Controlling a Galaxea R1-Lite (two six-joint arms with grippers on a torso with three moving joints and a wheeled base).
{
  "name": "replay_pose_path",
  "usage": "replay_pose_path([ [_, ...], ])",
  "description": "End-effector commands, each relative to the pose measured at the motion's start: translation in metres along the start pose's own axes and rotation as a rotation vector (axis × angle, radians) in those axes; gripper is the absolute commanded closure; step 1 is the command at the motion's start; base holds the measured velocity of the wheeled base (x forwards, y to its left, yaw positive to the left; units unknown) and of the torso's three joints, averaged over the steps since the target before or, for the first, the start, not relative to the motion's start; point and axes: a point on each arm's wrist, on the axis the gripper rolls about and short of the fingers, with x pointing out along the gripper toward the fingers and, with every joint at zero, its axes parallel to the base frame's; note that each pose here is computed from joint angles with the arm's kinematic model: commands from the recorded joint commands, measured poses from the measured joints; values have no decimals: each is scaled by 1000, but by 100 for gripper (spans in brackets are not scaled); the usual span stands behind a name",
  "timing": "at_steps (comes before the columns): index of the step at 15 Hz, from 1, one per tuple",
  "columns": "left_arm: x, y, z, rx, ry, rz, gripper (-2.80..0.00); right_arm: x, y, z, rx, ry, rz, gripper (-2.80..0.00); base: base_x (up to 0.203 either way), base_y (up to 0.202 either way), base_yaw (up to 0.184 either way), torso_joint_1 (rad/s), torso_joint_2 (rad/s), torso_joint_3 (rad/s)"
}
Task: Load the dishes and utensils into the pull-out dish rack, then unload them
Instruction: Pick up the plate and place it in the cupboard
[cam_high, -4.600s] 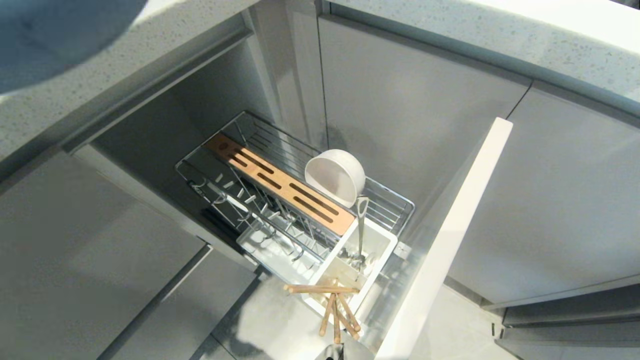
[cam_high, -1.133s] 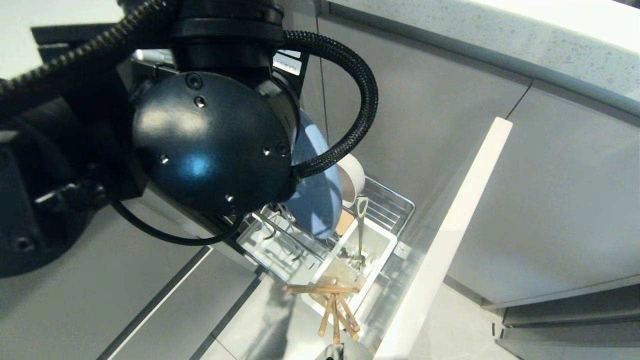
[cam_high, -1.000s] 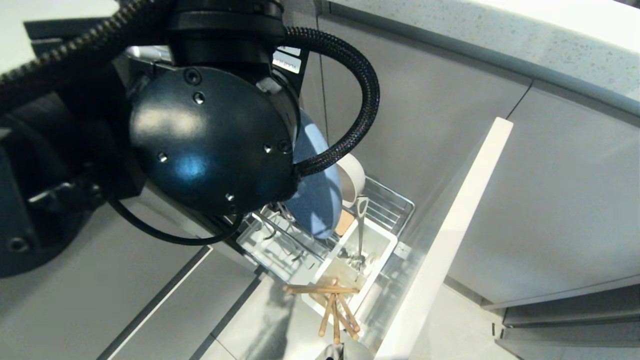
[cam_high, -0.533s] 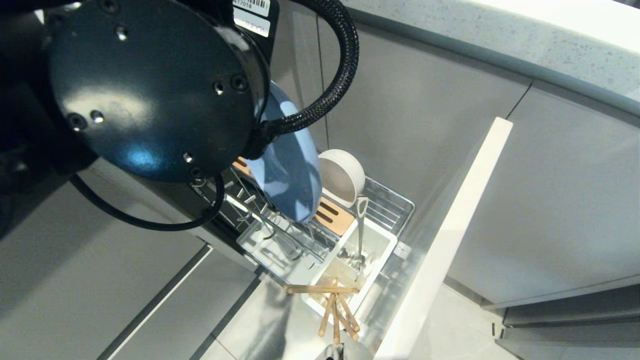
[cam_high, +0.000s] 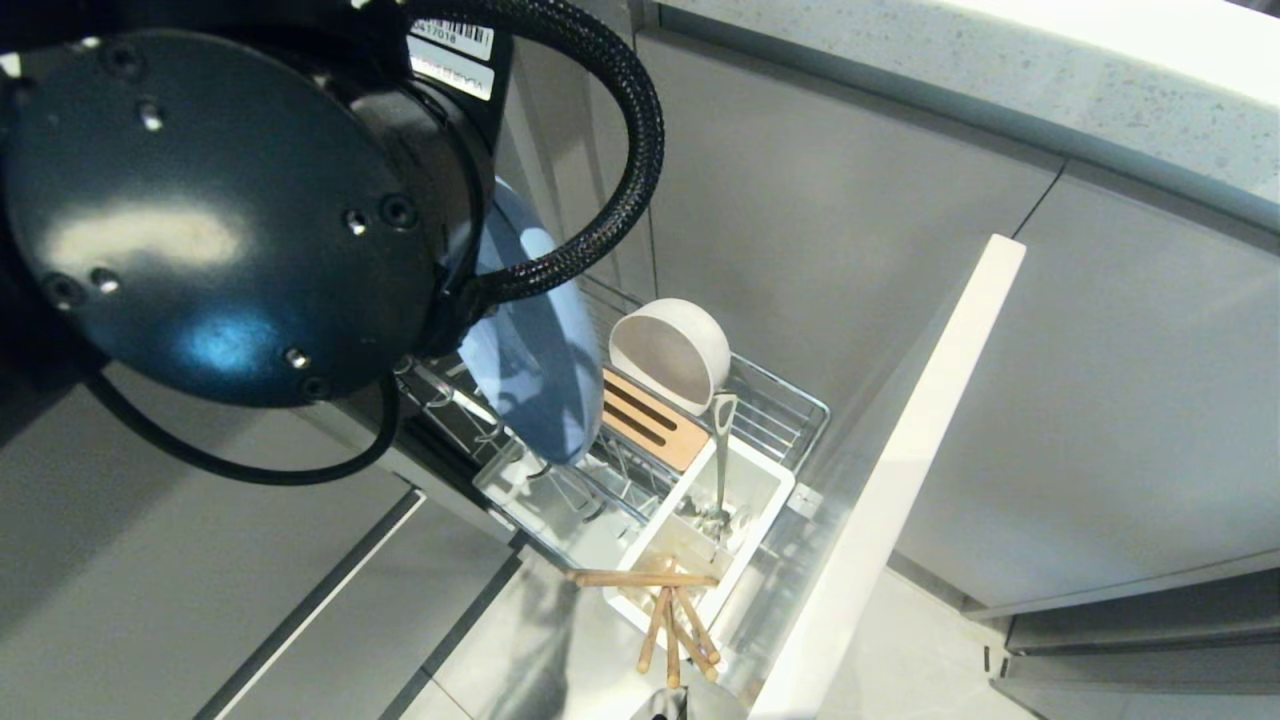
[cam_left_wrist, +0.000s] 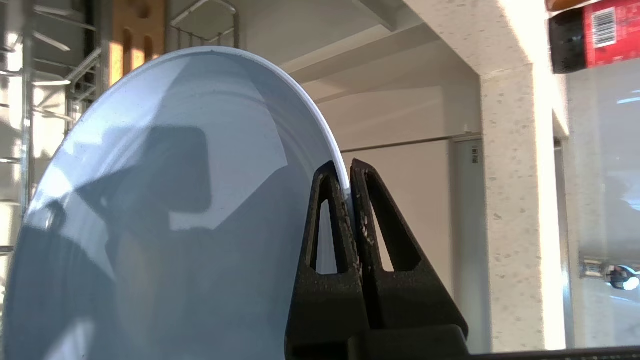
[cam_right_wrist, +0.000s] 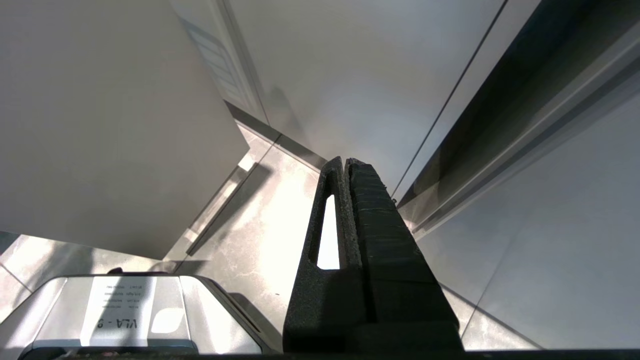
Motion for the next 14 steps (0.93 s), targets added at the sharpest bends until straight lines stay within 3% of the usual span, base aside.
replay_pose_path([
  [1, -1, 5, -1, 10, -6, 9, 0, 0, 0, 0, 0, 1, 1, 0, 0, 0, 0, 0, 0, 0],
  [4, -1, 18, -8, 33, -2, 19, 0, 0, 0, 0, 0, 1, 0, 0, 0, 0, 0, 0, 0, 0],
  [14, 4, 43, -26, 14, 21, 37, 0, 0, 0, 0, 0, 1, 0, 0, 0, 0, 0, 0, 0, 0],
])
